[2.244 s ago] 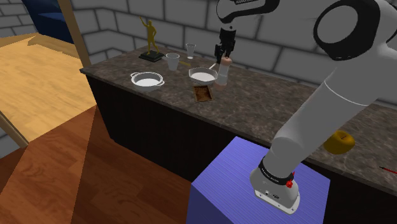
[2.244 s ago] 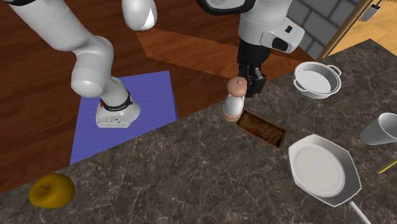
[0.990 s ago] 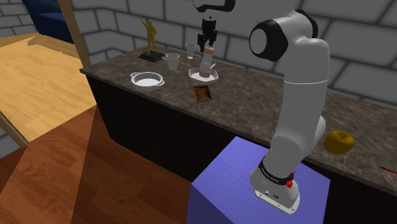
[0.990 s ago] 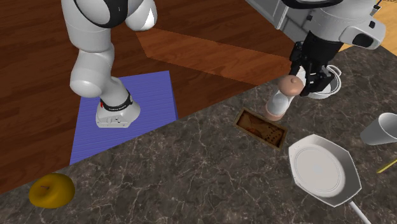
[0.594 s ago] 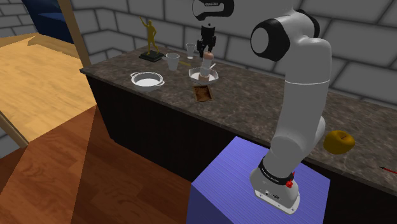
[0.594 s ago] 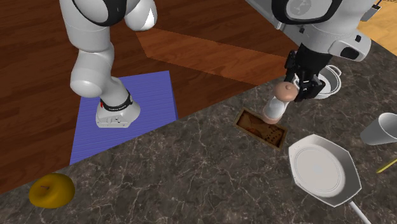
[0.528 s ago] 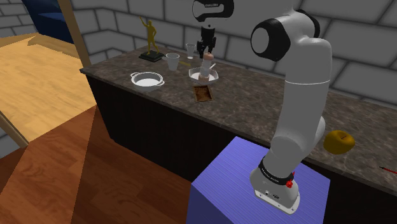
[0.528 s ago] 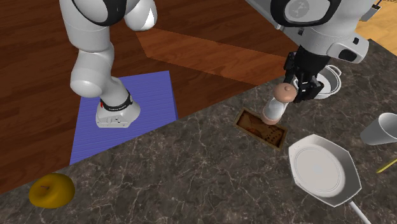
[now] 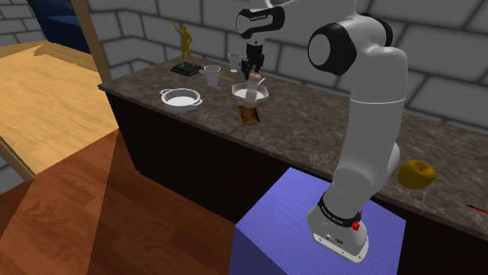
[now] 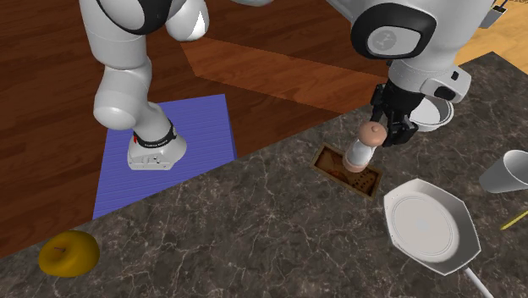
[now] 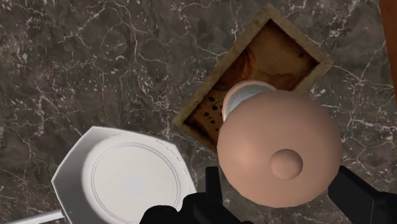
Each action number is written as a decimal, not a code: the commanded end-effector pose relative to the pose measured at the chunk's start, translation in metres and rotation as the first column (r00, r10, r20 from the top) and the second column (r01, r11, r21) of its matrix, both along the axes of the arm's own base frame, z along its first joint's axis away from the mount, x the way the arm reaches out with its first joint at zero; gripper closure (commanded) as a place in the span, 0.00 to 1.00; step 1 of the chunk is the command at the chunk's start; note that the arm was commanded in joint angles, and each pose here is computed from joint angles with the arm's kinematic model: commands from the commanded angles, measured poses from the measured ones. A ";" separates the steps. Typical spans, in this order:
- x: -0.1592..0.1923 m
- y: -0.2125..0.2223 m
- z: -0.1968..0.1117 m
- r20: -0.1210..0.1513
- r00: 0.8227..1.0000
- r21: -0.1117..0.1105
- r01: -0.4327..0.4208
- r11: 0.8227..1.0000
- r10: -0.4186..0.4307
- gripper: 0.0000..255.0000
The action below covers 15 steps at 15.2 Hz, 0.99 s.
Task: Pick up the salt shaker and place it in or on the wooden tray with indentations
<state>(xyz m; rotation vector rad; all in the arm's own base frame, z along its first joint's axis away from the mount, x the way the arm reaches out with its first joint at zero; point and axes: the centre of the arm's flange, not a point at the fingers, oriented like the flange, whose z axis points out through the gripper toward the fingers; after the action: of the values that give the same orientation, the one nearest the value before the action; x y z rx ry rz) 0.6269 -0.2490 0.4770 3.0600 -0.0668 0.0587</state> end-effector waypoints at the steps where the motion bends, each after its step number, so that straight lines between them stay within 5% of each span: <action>1: 0.000 0.000 -0.011 0.001 1.000 0.000 0.000 1.000 0.000 1.00; 12: 0.000 0.000 -0.028 0.001 1.000 0.000 0.000 1.000 0.000 1.00; 13: 0.000 0.000 -0.028 0.001 1.000 0.000 0.000 1.000 0.000 0.00; 15: 0.000 0.000 -0.028 0.001 1.000 0.000 0.000 1.000 0.000 0.00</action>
<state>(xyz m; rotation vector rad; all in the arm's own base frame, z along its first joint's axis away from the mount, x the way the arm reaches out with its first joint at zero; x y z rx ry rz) 0.6271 -0.2486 0.4493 3.0598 -0.0672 0.0598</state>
